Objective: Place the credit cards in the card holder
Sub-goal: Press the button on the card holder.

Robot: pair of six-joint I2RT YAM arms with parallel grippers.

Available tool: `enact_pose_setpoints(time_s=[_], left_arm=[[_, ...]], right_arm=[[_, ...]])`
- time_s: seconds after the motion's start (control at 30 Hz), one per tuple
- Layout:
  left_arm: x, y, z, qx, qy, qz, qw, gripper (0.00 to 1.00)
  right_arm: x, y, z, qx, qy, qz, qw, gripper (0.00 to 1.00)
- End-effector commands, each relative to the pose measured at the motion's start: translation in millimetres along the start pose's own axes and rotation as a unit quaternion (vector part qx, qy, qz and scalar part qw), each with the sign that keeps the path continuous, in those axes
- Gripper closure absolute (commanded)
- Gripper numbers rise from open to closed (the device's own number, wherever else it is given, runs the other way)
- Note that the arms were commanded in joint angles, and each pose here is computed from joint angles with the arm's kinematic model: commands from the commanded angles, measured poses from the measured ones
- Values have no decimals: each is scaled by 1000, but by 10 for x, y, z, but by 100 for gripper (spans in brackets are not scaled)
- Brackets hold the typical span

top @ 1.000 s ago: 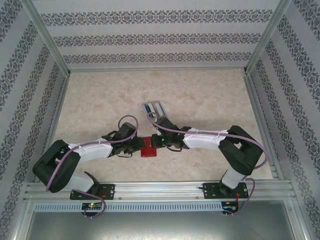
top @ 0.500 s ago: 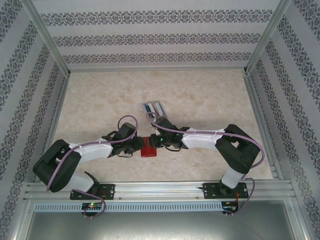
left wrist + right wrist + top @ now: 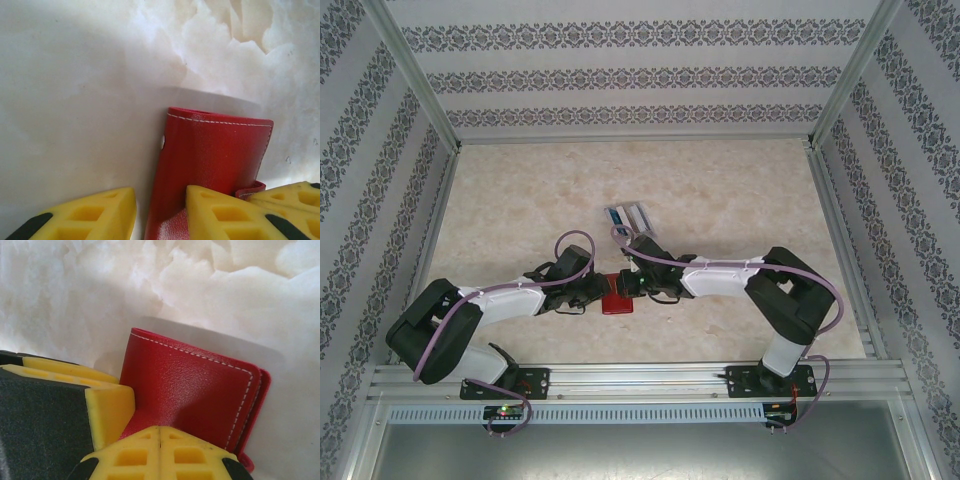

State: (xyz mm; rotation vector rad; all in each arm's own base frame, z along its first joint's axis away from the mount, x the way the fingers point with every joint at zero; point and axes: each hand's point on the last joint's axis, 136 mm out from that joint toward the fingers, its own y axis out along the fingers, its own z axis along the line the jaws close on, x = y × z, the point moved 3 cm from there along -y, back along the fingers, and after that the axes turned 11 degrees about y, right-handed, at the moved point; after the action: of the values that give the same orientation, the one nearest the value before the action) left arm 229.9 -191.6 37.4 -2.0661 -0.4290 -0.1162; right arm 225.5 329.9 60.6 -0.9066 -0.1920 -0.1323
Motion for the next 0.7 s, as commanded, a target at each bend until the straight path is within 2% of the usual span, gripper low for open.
enact_pose_setpoints(time_s=[0.0, 0.67], left_arm=[[-318, 246, 232, 23, -14, 61, 998, 65], [-333, 296, 258, 35, -18, 71, 997, 66]], right_arm=[[-124, 92, -95, -19, 9, 26, 999, 100], [-361, 113, -480, -57, 63, 56, 995, 100]])
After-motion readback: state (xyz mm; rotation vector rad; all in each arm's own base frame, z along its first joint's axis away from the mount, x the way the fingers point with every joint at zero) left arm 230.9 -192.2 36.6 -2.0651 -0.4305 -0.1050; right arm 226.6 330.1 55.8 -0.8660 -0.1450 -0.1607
